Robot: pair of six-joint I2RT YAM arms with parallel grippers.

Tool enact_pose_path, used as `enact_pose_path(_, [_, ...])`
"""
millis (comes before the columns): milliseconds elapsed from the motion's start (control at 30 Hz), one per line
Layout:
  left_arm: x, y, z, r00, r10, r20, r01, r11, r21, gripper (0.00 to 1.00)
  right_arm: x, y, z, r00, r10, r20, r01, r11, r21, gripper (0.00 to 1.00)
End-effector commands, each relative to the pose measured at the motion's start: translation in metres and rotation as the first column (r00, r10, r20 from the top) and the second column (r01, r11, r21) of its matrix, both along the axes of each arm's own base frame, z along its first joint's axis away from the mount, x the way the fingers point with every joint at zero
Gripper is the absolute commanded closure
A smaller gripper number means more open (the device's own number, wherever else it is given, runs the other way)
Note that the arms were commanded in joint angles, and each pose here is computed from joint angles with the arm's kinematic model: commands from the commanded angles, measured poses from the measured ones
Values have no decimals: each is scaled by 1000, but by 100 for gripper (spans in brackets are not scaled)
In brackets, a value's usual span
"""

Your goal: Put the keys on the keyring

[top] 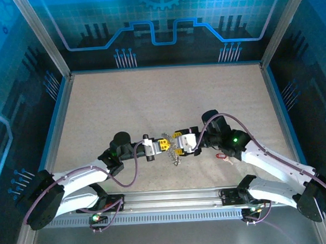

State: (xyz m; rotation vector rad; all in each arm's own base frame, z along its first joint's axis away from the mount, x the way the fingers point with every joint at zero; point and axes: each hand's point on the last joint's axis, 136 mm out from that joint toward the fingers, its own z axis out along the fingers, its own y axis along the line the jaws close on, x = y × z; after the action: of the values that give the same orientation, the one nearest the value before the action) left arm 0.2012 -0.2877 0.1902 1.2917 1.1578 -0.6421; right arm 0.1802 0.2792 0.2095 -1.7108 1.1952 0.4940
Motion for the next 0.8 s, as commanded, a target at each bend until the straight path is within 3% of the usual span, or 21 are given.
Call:
enact_pose_path(0, [-4, -3, 26, 995, -31, 95, 34, 999, -34, 100, -2, 0, -3, 998, -33, -56, 34, 999, 16, 52])
enact_pose_path(333, [-1, 2, 42, 998, 21, 67, -15, 995, -95, 100, -10, 6, -4, 983, -26, -183, 45, 994, 98, 52])
enact_pose_path(567, [7, 5, 45, 996, 69, 49, -63, 991, -114, 100, -17, 4, 0, 982, 12, -188, 17, 989, 149, 50])
enact_pose_path(767, [14, 8, 51, 991, 118, 59, -110, 986, -129, 100, -29, -1, -3, 981, 43, -191, -14, 989, 149, 54])
